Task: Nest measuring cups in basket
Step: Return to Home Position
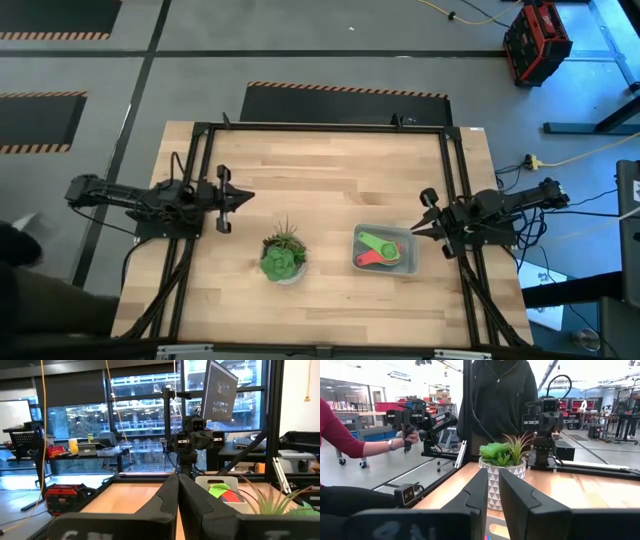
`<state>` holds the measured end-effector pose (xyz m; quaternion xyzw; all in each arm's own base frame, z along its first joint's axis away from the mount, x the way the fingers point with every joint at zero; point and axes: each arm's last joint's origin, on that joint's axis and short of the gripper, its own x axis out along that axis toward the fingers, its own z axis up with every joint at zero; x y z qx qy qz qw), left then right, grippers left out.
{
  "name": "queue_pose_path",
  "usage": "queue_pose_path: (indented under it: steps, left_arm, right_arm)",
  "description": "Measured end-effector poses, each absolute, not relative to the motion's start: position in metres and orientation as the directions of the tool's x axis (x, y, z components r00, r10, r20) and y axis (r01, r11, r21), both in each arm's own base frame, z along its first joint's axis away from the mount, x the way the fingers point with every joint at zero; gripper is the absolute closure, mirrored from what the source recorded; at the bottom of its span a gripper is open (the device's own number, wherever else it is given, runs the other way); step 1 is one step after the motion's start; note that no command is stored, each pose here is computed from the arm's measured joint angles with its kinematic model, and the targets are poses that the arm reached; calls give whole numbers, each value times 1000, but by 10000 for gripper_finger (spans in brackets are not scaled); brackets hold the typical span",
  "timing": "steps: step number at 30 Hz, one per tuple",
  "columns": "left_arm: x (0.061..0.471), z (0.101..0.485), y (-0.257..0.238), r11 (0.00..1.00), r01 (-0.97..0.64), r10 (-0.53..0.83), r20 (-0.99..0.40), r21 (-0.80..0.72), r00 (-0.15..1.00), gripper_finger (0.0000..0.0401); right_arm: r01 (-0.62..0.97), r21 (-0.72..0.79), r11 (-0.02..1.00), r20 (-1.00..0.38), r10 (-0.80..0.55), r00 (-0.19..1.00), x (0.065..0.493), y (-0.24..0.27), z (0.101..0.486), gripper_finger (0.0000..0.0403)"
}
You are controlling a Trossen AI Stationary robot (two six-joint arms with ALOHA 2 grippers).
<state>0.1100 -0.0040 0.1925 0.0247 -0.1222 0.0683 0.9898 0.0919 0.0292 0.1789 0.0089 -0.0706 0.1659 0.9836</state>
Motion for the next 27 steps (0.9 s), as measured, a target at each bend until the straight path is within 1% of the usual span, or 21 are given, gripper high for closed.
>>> queue_pose_path:
  steps: [8,14,22,27]
  left_arm:
    - [104,193,-3,989,-144,128,254,44,959,399]
    - [98,192,-3,988,-146,128,259,49,957,399]
    - [94,189,-2,987,-150,132,242,58,961,394]
    - [94,187,-2,985,-162,145,216,63,966,400]
  right_arm:
    - [-327,-10,945,133,325,936,92,29,178,352]
    - [-328,19,944,62,327,943,93,29,171,352]
    - [-328,20,944,60,326,943,93,29,171,352]
    - [-328,20,944,59,327,943,93,29,171,352]
